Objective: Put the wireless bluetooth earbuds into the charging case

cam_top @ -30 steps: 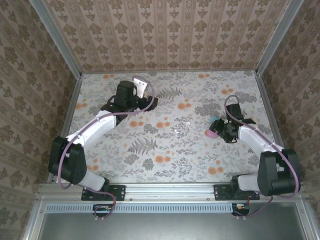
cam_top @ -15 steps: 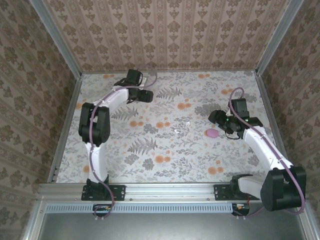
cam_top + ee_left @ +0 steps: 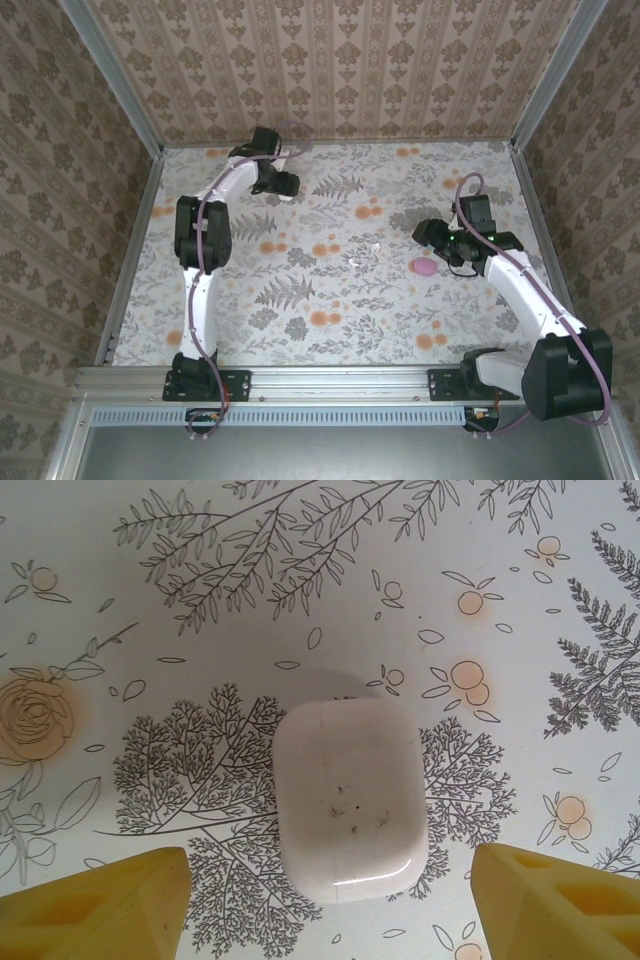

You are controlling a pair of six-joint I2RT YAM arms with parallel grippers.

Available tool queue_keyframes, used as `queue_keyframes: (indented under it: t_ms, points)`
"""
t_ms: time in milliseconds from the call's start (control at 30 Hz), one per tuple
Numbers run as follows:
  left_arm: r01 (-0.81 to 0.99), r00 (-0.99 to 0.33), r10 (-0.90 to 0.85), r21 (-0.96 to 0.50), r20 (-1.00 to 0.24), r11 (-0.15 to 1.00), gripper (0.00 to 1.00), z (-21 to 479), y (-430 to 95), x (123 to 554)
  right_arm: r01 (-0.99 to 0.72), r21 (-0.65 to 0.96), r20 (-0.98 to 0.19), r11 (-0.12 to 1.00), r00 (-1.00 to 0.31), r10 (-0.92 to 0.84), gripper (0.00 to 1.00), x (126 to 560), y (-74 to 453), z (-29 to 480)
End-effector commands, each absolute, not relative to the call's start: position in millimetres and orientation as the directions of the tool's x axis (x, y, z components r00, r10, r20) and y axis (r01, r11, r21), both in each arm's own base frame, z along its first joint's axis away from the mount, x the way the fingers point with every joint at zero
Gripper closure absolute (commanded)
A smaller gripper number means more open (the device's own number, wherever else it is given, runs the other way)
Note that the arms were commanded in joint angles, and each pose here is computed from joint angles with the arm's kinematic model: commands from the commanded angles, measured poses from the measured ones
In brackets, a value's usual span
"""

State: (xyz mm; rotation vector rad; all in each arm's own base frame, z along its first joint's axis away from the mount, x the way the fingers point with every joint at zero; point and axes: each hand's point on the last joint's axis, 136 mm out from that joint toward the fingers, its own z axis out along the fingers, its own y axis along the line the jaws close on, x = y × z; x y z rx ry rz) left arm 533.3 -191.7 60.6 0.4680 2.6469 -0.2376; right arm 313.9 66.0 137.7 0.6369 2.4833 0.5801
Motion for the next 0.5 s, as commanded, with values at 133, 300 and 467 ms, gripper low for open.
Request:
queue_keyframes:
  t_ms: [133,300,467]
  points:
    - [0.391,-0.856,0.325,-0.092,-0.402,0.916,0.27,46,-194,531,0.305,0.533,-0.348,0.789,-0.772,0.533,0.32,319,74,143]
    - [0.398,-0.857,0.345,-0.066,-0.383,0.915,0.27,37,-194,534,0.308,0.539,-0.339,0.784,-0.773,0.536,0.31,319,75,141]
    - [0.414,-0.856,0.363,-0.069,-0.367,0.908,0.31,29,-201,534,0.309,0.539,-0.329,0.783,-0.779,0.534,0.31,319,77,139]
